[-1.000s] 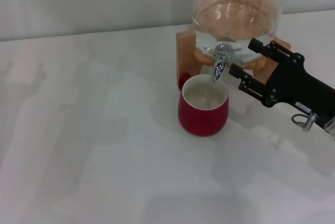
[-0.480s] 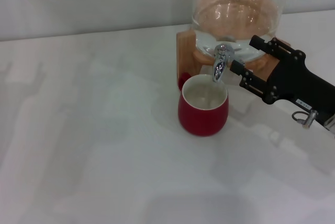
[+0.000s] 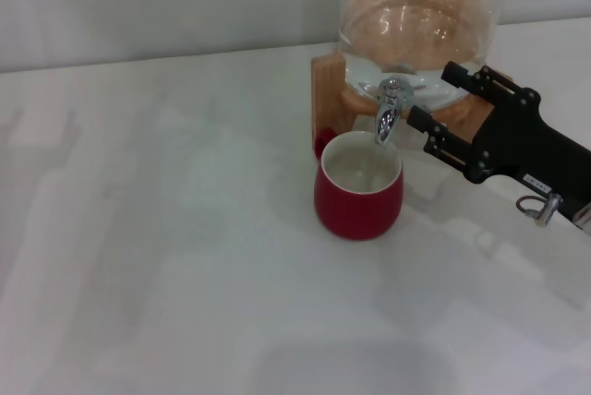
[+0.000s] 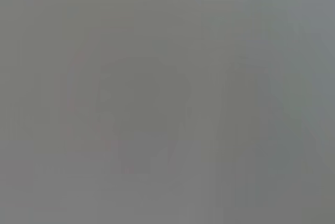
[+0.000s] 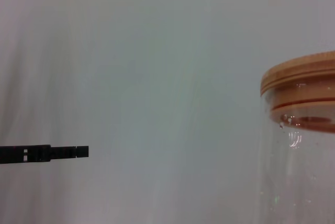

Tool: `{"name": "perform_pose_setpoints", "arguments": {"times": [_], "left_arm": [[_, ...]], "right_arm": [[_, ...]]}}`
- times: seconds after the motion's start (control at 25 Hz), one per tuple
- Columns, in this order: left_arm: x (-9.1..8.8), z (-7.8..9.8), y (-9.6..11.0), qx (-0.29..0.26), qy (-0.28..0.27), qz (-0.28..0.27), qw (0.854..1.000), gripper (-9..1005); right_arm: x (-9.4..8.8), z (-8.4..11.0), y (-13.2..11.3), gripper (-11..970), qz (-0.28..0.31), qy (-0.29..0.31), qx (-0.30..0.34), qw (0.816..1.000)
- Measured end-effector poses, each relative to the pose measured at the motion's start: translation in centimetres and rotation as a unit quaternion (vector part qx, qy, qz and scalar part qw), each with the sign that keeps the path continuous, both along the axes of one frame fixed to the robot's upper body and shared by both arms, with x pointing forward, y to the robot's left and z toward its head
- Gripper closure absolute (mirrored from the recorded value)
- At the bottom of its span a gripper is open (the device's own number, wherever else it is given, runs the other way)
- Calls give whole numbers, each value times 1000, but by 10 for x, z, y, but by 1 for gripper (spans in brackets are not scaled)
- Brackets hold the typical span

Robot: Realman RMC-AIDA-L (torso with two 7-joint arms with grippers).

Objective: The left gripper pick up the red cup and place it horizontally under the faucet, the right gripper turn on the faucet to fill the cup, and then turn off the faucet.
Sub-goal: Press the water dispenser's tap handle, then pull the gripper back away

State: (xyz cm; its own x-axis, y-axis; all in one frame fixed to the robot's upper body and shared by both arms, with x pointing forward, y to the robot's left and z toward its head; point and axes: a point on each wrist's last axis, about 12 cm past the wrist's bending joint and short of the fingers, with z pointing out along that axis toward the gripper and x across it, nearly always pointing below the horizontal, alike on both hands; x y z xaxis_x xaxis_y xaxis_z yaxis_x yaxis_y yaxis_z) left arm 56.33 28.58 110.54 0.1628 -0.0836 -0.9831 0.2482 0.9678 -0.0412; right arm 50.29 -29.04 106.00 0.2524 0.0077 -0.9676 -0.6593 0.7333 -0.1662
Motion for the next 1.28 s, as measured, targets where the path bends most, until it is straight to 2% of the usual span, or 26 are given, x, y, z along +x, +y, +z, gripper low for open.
{"name": "perform_pose_setpoints", "arguments": {"times": [1.28], "left_arm": [[3, 2, -1, 1, -3, -2, 1000, 196]], "right_arm": [[-1, -3, 0, 285, -4, 9, -3, 1000]]}}
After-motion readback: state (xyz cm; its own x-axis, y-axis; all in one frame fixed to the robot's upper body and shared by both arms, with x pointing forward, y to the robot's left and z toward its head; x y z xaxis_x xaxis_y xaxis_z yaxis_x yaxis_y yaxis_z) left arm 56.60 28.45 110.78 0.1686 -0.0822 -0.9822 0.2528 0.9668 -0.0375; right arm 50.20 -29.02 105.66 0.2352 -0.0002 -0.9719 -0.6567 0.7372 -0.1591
